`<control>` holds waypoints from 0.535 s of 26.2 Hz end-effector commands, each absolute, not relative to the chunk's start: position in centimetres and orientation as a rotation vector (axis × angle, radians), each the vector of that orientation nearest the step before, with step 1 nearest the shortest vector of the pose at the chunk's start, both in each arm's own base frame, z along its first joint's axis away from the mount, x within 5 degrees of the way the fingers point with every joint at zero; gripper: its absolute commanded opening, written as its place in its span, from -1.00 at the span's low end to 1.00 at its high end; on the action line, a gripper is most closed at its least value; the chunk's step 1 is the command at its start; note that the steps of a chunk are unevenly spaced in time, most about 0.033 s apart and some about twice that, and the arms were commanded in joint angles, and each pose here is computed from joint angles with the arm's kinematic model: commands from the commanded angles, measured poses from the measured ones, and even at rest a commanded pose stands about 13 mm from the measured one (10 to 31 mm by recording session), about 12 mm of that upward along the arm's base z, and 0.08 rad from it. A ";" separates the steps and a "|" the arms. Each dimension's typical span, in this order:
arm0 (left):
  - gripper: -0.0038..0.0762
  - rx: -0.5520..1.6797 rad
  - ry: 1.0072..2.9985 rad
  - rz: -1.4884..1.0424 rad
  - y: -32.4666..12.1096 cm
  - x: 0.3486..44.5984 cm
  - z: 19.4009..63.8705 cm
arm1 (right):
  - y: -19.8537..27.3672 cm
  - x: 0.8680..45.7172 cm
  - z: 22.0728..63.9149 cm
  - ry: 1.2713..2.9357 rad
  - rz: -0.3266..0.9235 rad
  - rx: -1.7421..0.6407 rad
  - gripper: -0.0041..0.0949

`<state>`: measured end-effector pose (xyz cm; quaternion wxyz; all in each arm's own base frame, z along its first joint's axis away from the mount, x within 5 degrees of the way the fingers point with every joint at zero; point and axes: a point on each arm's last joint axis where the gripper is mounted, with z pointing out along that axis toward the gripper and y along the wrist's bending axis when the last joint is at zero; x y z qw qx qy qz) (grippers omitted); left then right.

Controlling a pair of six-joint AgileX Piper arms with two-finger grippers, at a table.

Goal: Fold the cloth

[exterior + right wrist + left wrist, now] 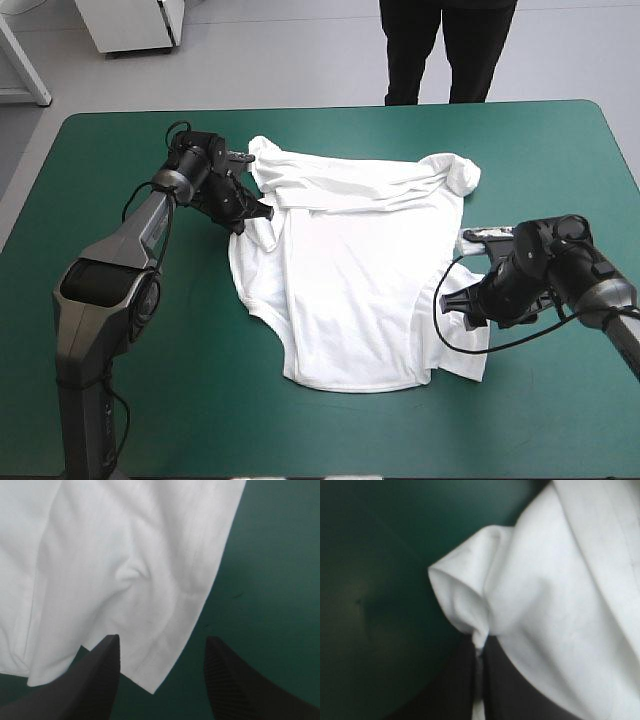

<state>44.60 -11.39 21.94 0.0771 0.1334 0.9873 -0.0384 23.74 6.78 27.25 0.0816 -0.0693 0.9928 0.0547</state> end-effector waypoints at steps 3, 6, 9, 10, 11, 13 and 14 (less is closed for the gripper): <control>-0.96 0.392 2.960 -0.120 -11.2 44.0 23.9 | 7.6 22.8 26.1 2.920 0.192 -0.186 0.06; -0.96 0.392 2.958 -0.121 -11.2 44.0 23.9 | 7.4 22.4 24.8 2.935 0.176 -0.151 0.06; -0.96 0.391 2.953 -0.121 -11.2 44.0 23.9 | 7.3 21.9 23.8 2.962 0.173 -0.138 0.06; -0.96 0.391 2.951 -0.121 -11.2 44.0 23.9 | 7.2 21.7 23.5 2.969 0.170 -0.138 0.06; -0.96 0.390 2.949 -0.122 -11.2 44.1 23.9 | 7.2 21.4 22.9 2.985 0.181 -0.127 0.06; -0.96 0.390 2.949 -0.122 -11.2 44.1 23.9 | 7.3 21.2 22.5 2.984 0.206 -0.107 0.01; -0.96 0.390 2.949 -0.122 -11.2 44.1 23.9 | 7.4 21.1 22.2 2.980 0.224 -0.093 -0.05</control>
